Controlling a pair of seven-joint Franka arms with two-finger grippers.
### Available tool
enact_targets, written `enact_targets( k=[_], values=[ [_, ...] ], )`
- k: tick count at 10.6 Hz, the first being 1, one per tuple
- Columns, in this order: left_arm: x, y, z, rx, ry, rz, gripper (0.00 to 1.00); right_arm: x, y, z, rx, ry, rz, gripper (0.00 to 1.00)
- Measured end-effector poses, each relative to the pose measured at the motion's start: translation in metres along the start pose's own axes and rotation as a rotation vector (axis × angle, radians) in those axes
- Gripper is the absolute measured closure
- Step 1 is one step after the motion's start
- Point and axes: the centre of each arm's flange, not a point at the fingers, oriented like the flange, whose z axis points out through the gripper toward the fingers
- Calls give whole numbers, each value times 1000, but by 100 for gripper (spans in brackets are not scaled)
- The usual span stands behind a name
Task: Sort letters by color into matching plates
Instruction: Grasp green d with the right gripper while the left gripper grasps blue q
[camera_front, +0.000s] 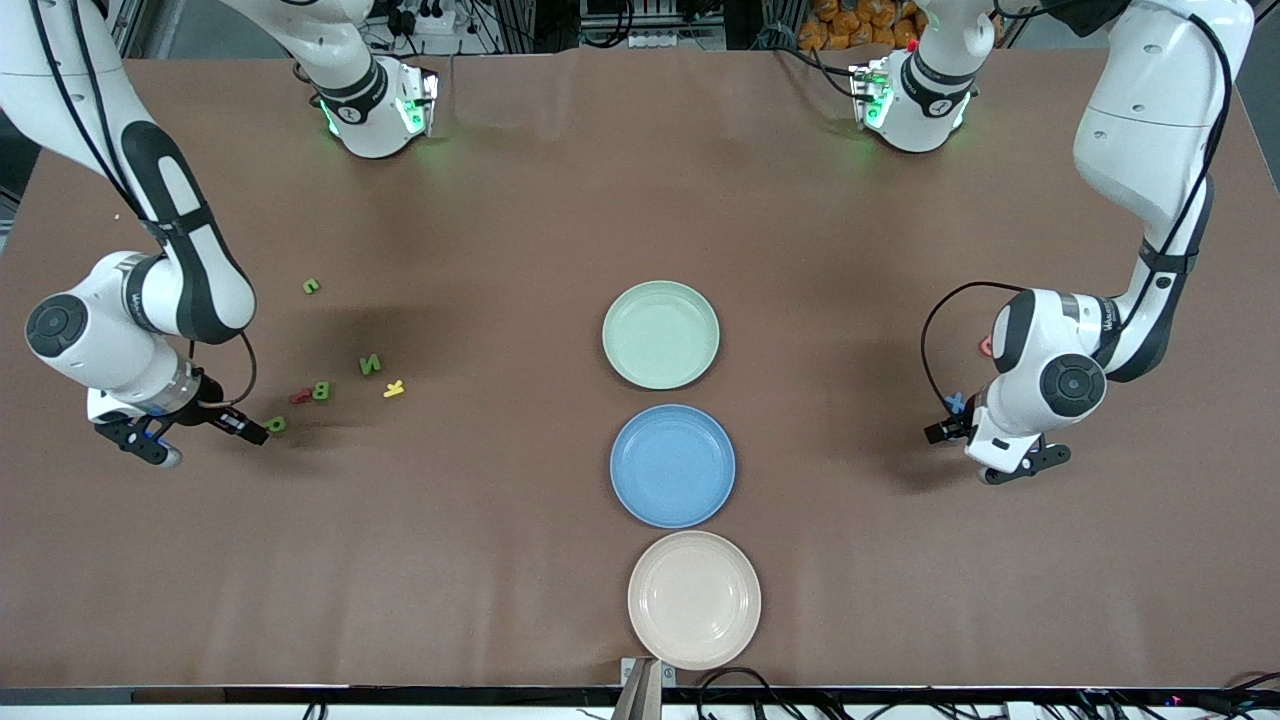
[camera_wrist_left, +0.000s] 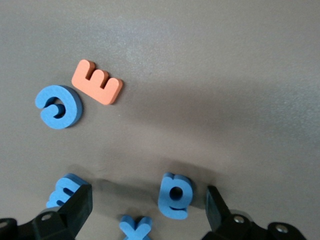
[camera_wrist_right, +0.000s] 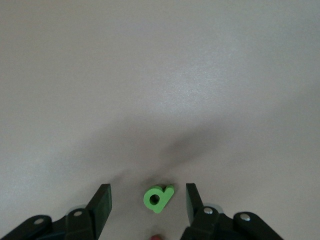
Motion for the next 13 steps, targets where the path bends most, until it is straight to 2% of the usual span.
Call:
enact_targets(
  k=[3, 5, 8, 13],
  values=[
    [3, 17, 0, -6, 12, -30, 0, 8, 21, -3, 41, -58, 170, 33],
    [3, 25, 0, -8, 16, -34, 0, 12, 34, -3, 60, -77, 238, 34],
    [6, 24, -3, -11, 23, -41, 0, 9, 29, 8, 58, -100, 326, 38],
    [11, 24, -5, -36, 43, -68, 0, 1, 19, 29, 43, -130, 341, 41]
  ],
)
